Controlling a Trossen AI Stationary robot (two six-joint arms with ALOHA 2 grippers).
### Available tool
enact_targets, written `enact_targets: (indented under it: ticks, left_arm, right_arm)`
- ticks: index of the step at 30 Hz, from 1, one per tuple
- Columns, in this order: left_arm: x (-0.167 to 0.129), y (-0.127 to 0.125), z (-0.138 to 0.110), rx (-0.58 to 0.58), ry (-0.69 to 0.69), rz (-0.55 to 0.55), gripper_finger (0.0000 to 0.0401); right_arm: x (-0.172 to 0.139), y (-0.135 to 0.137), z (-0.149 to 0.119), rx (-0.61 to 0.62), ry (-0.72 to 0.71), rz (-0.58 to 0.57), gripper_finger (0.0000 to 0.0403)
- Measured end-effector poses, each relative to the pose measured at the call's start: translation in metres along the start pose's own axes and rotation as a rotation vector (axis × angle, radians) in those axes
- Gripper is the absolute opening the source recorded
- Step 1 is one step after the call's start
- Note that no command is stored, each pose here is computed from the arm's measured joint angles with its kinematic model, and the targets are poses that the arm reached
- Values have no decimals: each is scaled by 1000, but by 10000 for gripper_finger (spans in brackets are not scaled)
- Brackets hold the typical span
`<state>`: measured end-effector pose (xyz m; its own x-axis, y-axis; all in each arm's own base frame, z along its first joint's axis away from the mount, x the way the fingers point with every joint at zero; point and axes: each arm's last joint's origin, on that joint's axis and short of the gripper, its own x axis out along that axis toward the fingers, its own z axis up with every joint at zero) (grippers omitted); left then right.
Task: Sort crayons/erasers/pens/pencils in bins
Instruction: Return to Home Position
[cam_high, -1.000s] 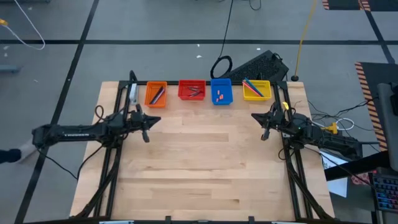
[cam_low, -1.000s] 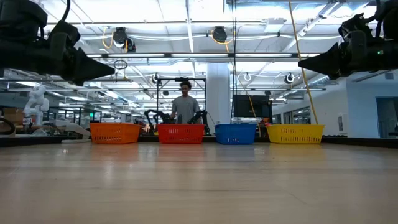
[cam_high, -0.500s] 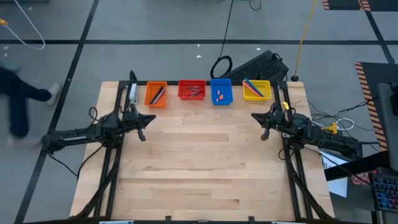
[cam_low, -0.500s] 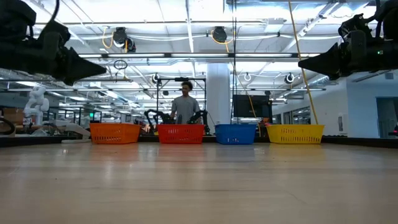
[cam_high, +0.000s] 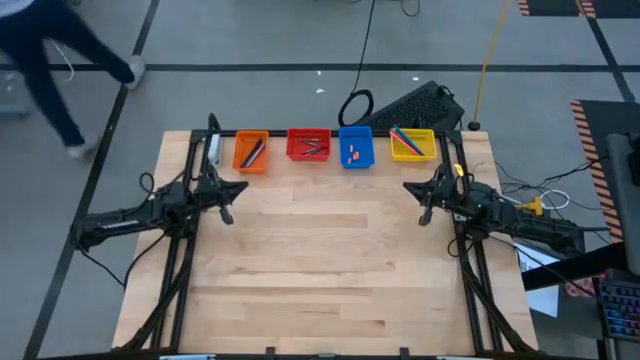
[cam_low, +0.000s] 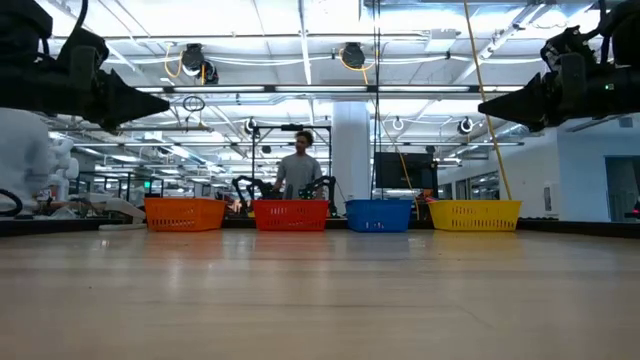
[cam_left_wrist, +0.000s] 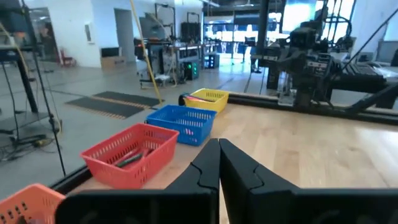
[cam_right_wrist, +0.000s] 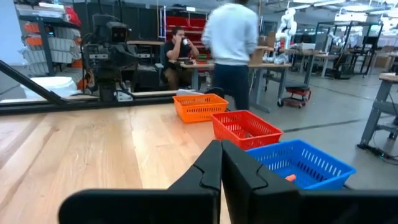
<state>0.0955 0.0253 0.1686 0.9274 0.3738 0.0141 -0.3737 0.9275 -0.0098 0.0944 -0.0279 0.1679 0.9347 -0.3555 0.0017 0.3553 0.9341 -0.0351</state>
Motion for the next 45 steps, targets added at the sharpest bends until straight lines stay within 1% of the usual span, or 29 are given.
enact_targets:
  ticks: [4, 9, 45]
  left_arm:
    - [0, 0, 0, 5, 1, 1, 23]
    - [0, 0, 1, 0, -11, 1, 36]
    - [0, 0, 2, -7, -32, 2, 35]
  right_arm:
    - [0, 0, 0, -31, 0, 3, 0]
    - [0, 0, 0, -30, -2, 4, 0]
    - [0, 0, 1, -29, -5, 4, 0]
